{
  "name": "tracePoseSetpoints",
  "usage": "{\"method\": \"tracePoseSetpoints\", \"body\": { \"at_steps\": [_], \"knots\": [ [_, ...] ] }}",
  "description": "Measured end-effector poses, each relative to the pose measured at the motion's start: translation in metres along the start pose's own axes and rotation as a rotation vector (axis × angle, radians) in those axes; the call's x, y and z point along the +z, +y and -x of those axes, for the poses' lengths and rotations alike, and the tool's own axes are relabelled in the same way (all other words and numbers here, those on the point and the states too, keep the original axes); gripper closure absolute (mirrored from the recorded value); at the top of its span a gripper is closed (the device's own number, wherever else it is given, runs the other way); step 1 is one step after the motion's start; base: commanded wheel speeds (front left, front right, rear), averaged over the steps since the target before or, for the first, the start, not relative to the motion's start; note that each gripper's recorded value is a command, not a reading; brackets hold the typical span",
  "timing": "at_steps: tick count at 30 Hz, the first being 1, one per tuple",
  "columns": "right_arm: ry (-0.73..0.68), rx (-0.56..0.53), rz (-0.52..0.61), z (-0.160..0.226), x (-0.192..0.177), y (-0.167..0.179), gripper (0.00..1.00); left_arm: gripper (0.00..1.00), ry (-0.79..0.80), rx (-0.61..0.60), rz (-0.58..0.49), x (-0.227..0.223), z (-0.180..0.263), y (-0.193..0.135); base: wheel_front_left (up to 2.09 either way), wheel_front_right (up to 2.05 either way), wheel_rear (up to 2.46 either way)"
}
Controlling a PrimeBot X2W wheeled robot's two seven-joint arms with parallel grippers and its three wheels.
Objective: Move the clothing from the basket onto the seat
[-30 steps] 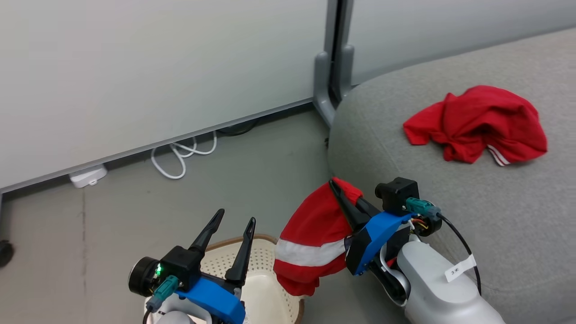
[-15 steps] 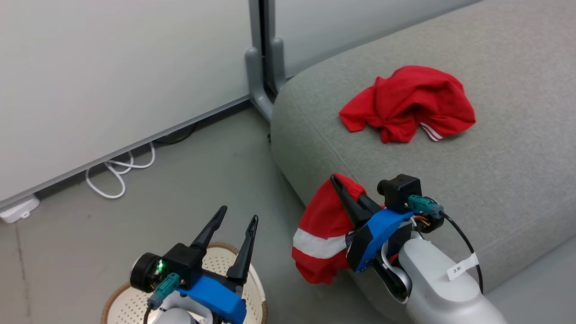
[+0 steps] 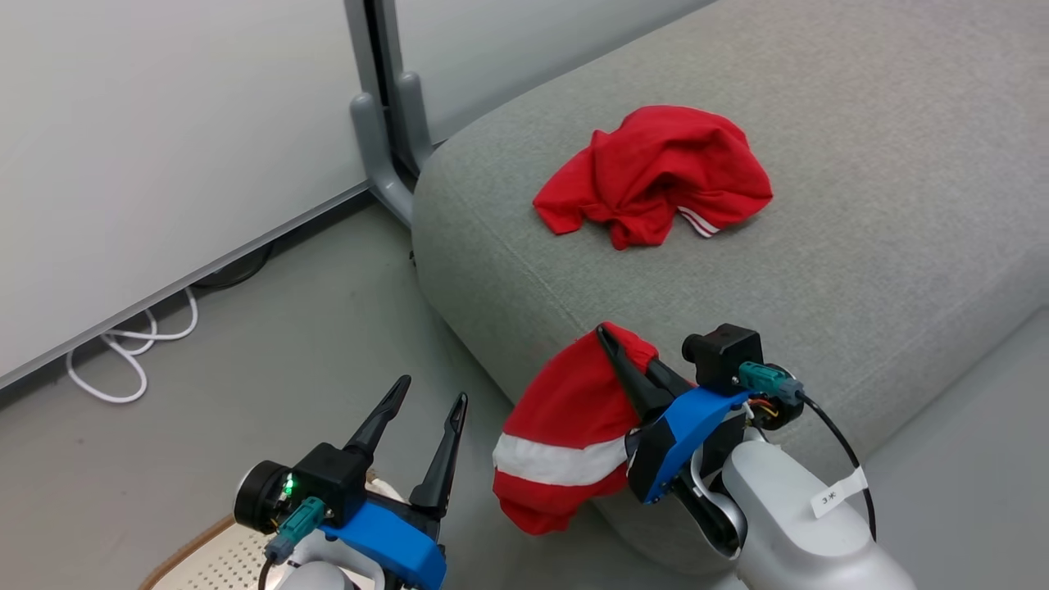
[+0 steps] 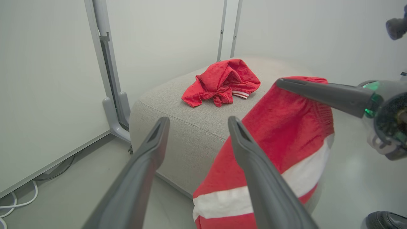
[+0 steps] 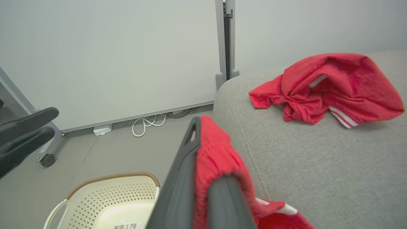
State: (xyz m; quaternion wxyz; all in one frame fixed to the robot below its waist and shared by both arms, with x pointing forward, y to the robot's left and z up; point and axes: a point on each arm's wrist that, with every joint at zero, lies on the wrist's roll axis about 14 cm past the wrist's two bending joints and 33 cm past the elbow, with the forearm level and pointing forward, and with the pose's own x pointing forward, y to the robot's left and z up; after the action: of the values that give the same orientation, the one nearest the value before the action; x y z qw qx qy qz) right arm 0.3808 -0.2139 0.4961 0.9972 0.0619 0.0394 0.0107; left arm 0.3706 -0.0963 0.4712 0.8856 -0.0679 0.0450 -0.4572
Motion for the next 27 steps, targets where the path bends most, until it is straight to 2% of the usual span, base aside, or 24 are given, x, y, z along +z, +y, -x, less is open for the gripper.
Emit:
{"method": "tracePoseSetpoints", "body": {
  "at_steps": [12,25,27],
  "knots": [
    [-0.009,-0.055,-0.009,0.012,0.002,-0.017,1.00,0.00,0.002,-0.043,0.001,0.000,-0.009,-0.013,0.00,0.00,0.00],
    [-0.006,-0.054,-0.015,0.002,0.000,-0.017,1.00,0.00,0.016,-0.028,0.002,-0.008,-0.008,0.001,0.00,0.00,0.00],
    [-0.022,-0.057,0.001,-0.004,0.009,-0.020,1.00,0.00,0.015,-0.024,0.004,-0.009,-0.009,0.005,0.00,0.00,0.00]
  ]
}}
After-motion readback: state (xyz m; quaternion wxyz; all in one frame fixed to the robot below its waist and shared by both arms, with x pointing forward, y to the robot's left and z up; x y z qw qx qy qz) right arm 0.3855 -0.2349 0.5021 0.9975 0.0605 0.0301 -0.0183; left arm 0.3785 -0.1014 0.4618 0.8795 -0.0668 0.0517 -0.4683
